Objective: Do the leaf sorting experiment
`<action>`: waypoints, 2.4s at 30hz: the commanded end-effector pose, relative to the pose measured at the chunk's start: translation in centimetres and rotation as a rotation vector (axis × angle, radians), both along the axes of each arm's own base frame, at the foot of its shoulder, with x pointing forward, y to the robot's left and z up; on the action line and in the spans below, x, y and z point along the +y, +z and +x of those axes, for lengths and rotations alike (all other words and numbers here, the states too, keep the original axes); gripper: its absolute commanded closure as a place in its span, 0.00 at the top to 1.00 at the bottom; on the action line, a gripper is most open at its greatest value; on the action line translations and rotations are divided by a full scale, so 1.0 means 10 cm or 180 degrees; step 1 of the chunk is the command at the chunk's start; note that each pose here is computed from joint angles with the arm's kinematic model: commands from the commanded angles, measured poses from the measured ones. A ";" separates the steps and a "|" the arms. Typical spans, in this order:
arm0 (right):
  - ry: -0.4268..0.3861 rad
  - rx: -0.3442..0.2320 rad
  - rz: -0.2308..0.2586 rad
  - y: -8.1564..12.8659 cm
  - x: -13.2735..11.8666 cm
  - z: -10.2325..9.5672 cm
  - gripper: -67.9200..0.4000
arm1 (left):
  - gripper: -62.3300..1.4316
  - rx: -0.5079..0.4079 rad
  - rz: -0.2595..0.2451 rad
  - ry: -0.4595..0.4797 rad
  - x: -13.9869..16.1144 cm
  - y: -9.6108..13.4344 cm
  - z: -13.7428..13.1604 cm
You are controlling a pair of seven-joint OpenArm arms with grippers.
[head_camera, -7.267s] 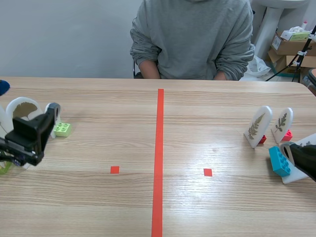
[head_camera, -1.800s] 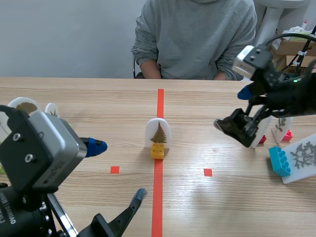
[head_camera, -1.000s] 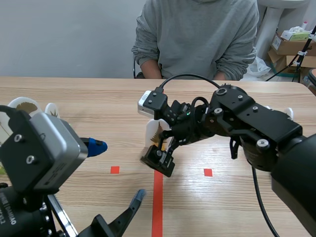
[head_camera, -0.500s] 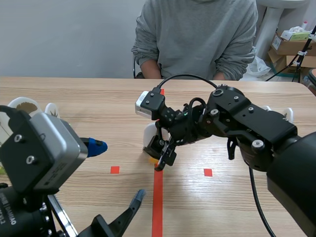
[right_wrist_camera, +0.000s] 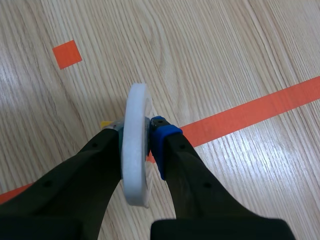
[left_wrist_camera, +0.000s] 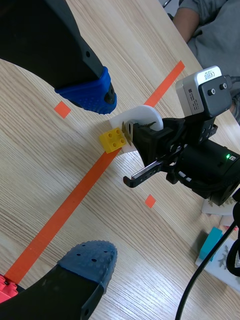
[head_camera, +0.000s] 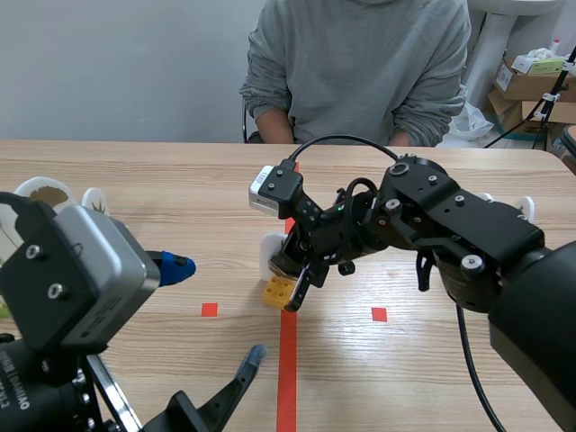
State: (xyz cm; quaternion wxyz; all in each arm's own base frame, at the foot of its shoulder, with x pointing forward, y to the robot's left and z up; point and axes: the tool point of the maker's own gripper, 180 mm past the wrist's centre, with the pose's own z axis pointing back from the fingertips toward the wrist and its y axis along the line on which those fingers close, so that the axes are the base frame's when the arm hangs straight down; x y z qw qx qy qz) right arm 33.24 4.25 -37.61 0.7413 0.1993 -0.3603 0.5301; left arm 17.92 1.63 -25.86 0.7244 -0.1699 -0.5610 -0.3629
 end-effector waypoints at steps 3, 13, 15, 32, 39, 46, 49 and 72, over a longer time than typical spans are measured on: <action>-0.0013 -0.0109 0.0082 0.16 0.02 0.12 0.03 | 0.87 -0.0023 -0.0064 0.0014 -0.01 0.04 0.00; -0.0943 -0.0231 0.0341 0.45 -0.41 0.49 0.03 | 0.87 -0.0022 -0.0064 0.0013 -0.01 0.04 0.00; -0.1204 -0.0307 0.0347 0.53 -0.58 0.56 0.03 | 0.87 -0.0022 -0.0064 0.0013 -0.01 0.04 0.00; -0.2601 0.0008 0.0296 0.30 -1.67 0.26 0.03 | 0.87 -0.0020 -0.0066 0.0003 -0.01 0.04 -0.01; -0.3036 0.0031 0.0301 0.27 -2.14 -0.02 0.03 | 0.87 -0.0020 -0.0066 0.0003 -0.01 0.04 -0.01; -0.3348 0.0075 0.0280 0.21 -2.48 -0.19 0.03 | 0.87 -0.0020 -0.0066 0.0003 -0.01 0.04 -0.01; -0.3397 0.0125 0.0294 0.17 -2.51 -0.25 0.03 | 0.87 -0.0020 -0.0066 0.0003 -0.01 0.04 -0.01; -0.3417 0.0260 0.0197 0.02 -2.53 -0.43 0.42 | 0.87 -0.0019 -0.0066 0.0004 -0.01 0.04 -0.01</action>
